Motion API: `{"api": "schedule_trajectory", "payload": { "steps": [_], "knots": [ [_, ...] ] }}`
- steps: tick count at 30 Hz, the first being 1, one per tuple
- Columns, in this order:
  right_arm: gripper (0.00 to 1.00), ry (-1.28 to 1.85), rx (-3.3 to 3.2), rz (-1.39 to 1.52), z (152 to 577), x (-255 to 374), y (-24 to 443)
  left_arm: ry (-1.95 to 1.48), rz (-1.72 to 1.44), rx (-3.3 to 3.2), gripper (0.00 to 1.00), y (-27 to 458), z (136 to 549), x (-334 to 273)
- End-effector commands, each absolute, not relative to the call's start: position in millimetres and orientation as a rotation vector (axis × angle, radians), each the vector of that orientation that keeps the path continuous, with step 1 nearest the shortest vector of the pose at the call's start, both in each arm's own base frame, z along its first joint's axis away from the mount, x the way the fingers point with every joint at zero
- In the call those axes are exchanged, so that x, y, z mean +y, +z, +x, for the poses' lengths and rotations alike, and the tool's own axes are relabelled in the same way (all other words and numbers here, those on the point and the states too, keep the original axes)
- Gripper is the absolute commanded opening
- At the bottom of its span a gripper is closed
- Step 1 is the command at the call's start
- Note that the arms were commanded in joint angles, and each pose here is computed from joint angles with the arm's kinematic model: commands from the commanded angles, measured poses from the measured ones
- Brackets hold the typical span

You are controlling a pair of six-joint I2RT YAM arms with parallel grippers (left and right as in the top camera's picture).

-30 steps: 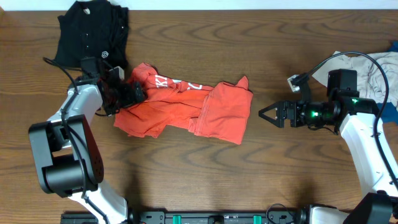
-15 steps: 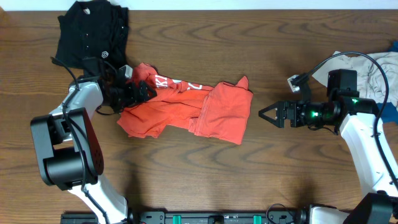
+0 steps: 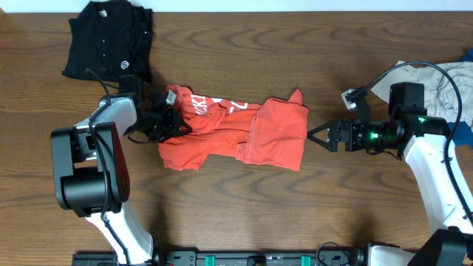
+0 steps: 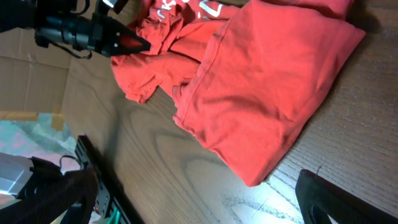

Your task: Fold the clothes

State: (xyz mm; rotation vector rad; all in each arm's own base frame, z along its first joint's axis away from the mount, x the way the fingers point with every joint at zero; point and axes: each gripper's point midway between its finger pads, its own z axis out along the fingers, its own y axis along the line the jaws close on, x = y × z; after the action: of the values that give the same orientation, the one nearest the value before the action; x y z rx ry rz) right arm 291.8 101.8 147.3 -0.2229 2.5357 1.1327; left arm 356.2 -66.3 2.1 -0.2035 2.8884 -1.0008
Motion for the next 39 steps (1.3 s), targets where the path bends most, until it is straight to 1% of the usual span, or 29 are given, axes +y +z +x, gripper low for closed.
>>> {"api": "schedule_trajectory", "payload": {
  "steps": [1, 3, 8, 13, 17, 20, 30, 39],
  "knots": [
    [0.99, 1.136, 2.508, -0.28, 289.3, 107.5, 153.9, -0.958, -0.247, 2.91, 0.08, 0.3, 351.7, -60.7],
    [0.99, 1.135, 2.508, -0.28, 289.3, 107.5, 153.8, -0.899, -0.278, 2.902, 0.08, 7.1, 356.0, -53.9],
    [0.99, 1.134, 2.508, -0.281, 289.3, 107.4, 153.7, -0.625, -0.336, 2.885, 0.07, 33.0, 359.4, -26.6],
    [0.99, 1.108, 2.521, -0.277, 290.1, 105.0, 151.1, -0.537, -0.315, 2.818, 0.06, 69.3, 358.7, -21.2],
    [0.99, 1.107, 2.521, -0.277, 290.0, 105.0, 151.0, -0.52, -0.224, 2.759, 0.06, 98.2, 357.4, -37.3],
    [0.99, 1.107, 2.521, -0.277, 290.0, 105.0, 151.0, -0.42, -0.166, 2.761, 0.06, 105.4, 353.4, -49.3],
    [0.99, 1.11, 2.526, -0.275, 289.1, 105.1, 150.8, -0.086, 0.099, 2.773, 0.06, 100.5, 333.9, -116.0],
    [0.99, 1.113, 2.531, -0.272, 288.0, 105.1, 150.4, 0.067, 0.308, 2.665, 0.06, 108.1, 319.4, -165.6]
  ]
}}
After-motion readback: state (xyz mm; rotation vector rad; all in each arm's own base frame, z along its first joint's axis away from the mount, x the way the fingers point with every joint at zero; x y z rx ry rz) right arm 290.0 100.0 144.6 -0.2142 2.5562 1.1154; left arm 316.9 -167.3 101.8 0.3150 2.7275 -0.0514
